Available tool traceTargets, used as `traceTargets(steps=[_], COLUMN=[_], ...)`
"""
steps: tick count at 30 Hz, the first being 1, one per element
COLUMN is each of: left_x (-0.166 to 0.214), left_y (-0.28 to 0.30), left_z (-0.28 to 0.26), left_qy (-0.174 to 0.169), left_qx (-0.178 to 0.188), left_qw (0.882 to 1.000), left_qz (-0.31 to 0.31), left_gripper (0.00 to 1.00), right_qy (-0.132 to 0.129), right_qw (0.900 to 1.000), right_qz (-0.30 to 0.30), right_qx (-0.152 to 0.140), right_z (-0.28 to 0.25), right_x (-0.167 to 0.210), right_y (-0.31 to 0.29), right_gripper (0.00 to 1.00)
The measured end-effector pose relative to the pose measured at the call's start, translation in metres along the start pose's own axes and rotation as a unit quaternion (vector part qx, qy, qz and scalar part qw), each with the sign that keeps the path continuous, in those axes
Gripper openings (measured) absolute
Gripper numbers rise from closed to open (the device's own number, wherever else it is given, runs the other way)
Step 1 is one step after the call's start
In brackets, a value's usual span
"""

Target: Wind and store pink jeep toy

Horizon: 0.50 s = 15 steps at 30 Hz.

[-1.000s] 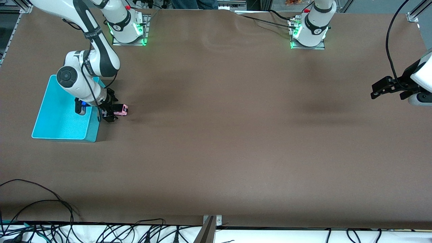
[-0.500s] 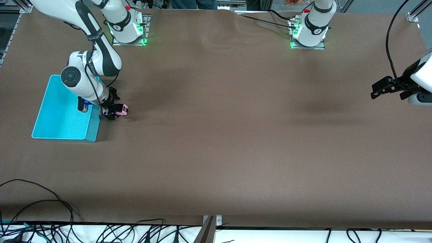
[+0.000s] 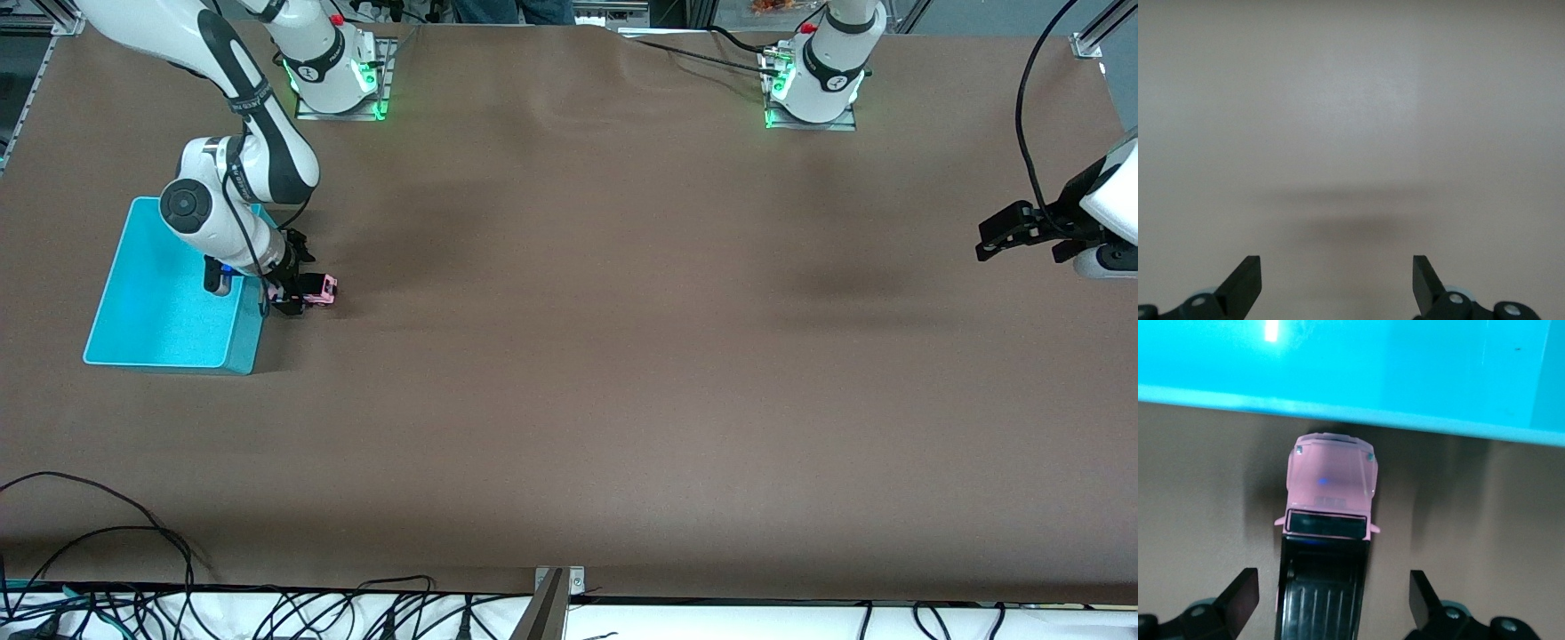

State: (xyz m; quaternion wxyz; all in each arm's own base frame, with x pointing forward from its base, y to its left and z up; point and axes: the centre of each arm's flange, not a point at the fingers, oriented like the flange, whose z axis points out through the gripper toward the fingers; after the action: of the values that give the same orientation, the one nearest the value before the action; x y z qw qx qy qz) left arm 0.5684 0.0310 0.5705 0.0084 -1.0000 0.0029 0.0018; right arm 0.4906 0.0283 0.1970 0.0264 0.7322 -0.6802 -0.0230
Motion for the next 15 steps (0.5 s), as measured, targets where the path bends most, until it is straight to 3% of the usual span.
traceTargets(steps=[2,6,8,15], left_x=[0.0000,0.0000,0.0000,0.0000], left_y=[0.0000,-0.0001,-0.0001,-0.0002], left_z=[0.0000,0.0000,0.0000,0.0000], left_qy=[0.000,0.000,0.000,0.000], left_qx=[0.000,0.000,0.000,0.000], left_qw=[1.000,1.000,1.000,1.000], left_qz=[0.000,0.000,0.000,0.000], left_gripper=[1.00,1.00,1.00,1.00], right_qy=[0.000,0.001,0.001,0.001], right_qw=[1.000,1.000,1.000,1.000], right_qz=[0.001,0.003,0.004,0.000], right_qx=[0.000,0.001,0.001,0.004], right_z=[0.0000,-0.0002,-0.0006,-0.0019], right_x=[0.0009,0.0031,0.0038,0.0044], right_y=[0.0000,-0.0002,-0.0002,-0.0008], right_gripper=[0.77,0.56,0.51,0.51])
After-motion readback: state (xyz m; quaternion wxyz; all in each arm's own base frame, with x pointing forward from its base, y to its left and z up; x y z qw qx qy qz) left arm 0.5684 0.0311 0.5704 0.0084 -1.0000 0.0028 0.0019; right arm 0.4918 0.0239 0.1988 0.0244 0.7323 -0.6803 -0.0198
